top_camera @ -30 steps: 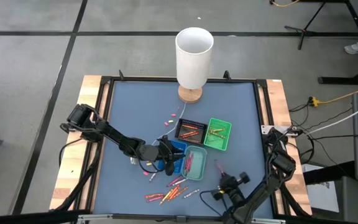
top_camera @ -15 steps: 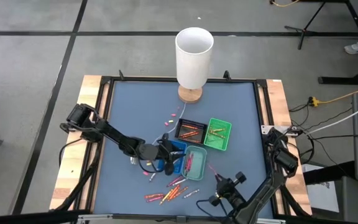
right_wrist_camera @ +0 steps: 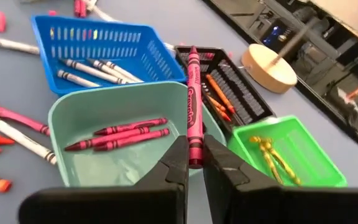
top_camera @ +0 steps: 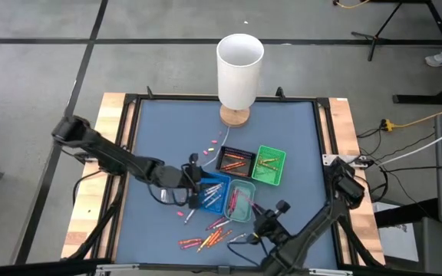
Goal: Sort crayons
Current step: Put the red crayon into the light green bin
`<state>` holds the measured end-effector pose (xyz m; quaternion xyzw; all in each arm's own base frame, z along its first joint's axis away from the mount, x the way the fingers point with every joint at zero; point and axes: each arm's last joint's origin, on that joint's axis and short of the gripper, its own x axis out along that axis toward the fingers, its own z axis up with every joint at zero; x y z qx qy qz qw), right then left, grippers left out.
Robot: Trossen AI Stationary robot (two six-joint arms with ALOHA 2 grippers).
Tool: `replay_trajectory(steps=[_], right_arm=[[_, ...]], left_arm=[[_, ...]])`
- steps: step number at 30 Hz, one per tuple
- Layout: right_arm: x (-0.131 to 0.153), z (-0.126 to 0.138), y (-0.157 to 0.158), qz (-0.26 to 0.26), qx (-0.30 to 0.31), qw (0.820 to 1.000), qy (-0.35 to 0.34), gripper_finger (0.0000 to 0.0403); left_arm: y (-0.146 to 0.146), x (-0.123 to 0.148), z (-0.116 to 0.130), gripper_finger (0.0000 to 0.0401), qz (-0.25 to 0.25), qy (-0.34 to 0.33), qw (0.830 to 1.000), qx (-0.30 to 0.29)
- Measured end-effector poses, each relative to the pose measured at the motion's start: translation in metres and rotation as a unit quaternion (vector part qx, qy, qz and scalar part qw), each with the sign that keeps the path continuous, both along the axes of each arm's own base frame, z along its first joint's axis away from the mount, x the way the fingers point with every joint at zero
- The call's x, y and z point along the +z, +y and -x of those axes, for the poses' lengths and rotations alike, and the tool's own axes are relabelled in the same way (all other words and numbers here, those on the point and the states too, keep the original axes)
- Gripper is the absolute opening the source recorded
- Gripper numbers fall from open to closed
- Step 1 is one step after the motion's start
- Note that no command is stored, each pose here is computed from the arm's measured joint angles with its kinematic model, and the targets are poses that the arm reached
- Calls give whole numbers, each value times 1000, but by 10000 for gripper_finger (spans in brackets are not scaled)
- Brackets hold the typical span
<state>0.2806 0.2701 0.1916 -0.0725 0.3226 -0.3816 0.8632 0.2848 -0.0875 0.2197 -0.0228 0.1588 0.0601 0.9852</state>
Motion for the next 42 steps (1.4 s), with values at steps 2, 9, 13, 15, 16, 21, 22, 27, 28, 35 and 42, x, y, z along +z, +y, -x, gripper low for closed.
replay_trajectory(steps=[2,9,13,15,16,21,22,27,28,35,42], right_arm=[[-2,-10,-4,7,17,999,29,28],[-5,-32,-24,11,43,990,136,28],[-6,-38,-32,21,54,983,172,28],[-6,-40,-34,24,63,979,191,28],[-6,-42,-36,24,67,977,200,28],[-8,-46,-34,19,100,969,224,28],[-8,-46,-33,17,103,969,223,28],[-8,-47,-33,18,111,968,224,28],[-8,-47,-33,18,110,968,224,28],[-8,-49,-32,13,113,970,217,28],[-9,-50,-30,17,128,967,222,28]], left_arm=[[2,6,10,89,8,22,1000,-6],[9,14,34,89,33,86,996,-14],[10,15,38,89,31,96,995,-14],[10,15,38,89,32,96,995,-15],[10,15,38,89,32,97,995,-15],[10,15,38,89,32,96,995,-15],[10,15,38,89,32,96,995,-15],[10,15,38,89,32,97,995,-15],[10,15,38,89,31,97,995,-15],[10,15,38,88,31,97,995,-15],[10,15,38,88,31,97,995,-15]])
